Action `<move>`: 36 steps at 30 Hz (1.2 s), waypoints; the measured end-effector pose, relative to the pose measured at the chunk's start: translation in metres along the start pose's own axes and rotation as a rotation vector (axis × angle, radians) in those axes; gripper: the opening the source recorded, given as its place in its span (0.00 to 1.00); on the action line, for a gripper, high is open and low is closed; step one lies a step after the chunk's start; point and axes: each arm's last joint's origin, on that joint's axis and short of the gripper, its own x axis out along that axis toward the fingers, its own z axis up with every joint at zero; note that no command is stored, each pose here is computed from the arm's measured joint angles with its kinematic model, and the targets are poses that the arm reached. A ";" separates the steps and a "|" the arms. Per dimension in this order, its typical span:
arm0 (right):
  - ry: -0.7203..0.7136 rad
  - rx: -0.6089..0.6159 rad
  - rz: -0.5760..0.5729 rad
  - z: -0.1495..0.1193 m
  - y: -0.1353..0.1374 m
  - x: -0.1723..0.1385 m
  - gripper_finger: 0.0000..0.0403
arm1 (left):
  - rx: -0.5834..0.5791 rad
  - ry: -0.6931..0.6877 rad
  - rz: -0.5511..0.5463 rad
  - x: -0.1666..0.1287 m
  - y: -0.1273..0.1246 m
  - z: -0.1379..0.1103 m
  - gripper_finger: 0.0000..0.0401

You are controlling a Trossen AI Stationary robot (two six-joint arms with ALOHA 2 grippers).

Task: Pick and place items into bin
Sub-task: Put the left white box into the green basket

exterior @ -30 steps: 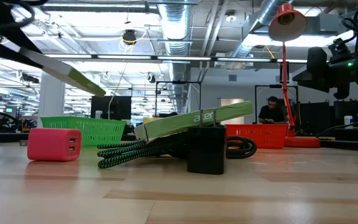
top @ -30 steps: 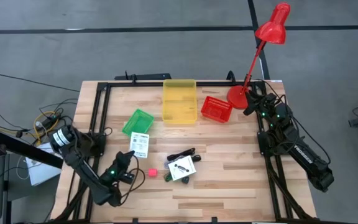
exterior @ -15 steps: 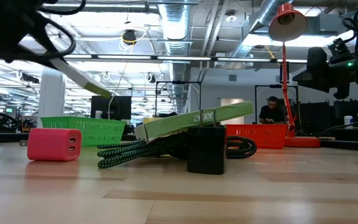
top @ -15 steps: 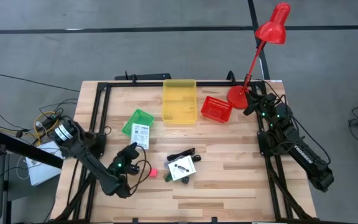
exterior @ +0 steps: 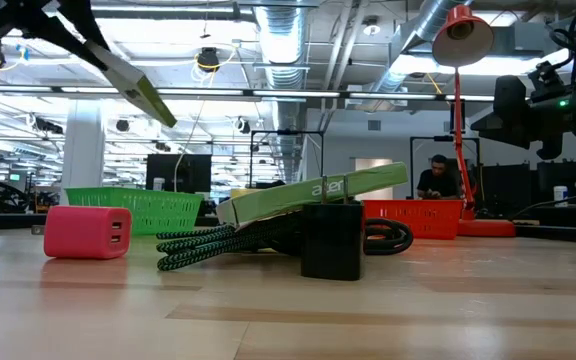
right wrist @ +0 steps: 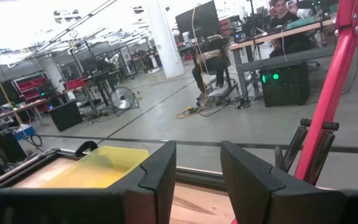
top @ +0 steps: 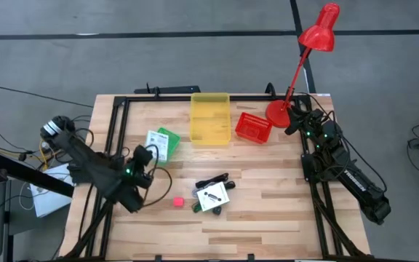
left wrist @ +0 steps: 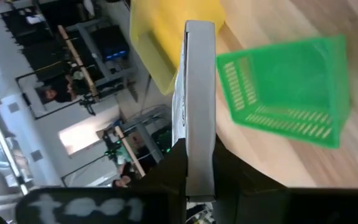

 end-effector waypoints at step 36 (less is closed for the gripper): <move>0.000 0.000 0.000 0.000 0.000 0.000 0.30 | 0.638 0.114 -0.019 0.051 -0.053 -0.018 0.06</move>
